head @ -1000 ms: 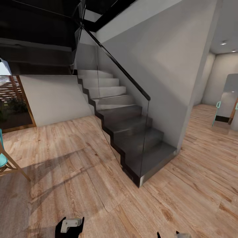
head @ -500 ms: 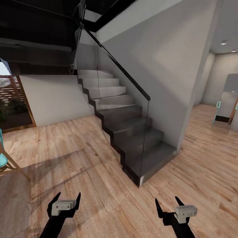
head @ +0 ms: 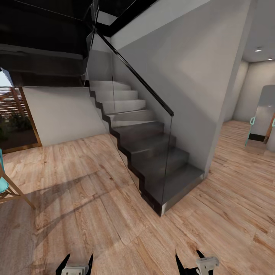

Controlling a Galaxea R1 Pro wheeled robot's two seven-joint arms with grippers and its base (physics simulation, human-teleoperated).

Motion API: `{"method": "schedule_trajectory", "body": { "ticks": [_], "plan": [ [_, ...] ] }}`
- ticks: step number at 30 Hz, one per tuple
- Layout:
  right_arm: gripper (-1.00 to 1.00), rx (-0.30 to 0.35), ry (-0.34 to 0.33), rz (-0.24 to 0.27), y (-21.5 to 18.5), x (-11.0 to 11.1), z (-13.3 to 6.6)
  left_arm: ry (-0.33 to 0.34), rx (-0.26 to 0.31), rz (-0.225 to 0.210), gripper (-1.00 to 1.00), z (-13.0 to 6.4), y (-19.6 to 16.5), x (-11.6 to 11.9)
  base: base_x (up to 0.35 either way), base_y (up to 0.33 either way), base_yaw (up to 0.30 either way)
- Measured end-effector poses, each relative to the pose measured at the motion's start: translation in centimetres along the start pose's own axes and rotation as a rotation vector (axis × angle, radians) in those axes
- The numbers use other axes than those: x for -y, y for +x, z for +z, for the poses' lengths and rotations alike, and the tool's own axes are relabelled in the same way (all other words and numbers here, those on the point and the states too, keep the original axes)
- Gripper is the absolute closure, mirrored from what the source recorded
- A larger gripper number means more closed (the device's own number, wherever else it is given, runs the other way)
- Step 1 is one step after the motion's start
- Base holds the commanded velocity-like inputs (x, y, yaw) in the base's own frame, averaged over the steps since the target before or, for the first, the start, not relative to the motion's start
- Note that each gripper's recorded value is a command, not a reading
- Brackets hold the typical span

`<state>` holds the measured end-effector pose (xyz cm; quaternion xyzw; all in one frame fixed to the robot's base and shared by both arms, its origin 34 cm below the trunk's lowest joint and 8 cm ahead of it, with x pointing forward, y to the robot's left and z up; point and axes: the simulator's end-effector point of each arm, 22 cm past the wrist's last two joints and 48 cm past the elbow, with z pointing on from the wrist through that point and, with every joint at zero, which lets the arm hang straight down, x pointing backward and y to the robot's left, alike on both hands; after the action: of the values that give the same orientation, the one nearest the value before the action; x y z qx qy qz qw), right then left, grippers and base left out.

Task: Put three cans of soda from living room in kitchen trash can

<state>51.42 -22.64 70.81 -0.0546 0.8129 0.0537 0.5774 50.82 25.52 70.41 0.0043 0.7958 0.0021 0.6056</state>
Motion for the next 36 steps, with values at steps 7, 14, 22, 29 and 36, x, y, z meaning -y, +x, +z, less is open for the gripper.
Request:
{"method": "schedule_trajectory", "body": {
  "ticks": [7, 14, 22, 29, 36],
  "plan": [
    [-1.0, -0.019, 0.02, 0.004, 1.1, 0.7, 0.2, -0.004, -0.043, -0.001, -1.0, -0.6, 2.5, -0.1, 0.01, 0.0, 0.0],
    [-1.0, -0.038, 0.13, 0.02, 2.3, 4.0, -0.2, -0.01, -0.107, -0.001, -1.0, -0.8, 5.6, -0.1, 0.041, 0.0, 0.0],
    [-1.0, -0.039, 0.137, 0.021, 2.4, 4.2, -0.2, -0.006, -0.144, -0.002, -1.0, -0.5, 7.2, 0.0, 0.006, 0.0, 0.0],
    [-1.0, -0.039, 0.133, 0.022, 2.4, 4.0, -0.2, 0.0, -0.15, 0.003, -1.0, -0.5, 7.5, 0.2, 0.0, 0.0, 0.0],
    [-1.0, -0.044, 0.133, 0.023, 2.6, 3.9, -0.2, 0.002, -0.15, 0.005, -1.0, -0.5, 7.5, 0.3, 0.0, 0.0, 0.0]
  ]
}}
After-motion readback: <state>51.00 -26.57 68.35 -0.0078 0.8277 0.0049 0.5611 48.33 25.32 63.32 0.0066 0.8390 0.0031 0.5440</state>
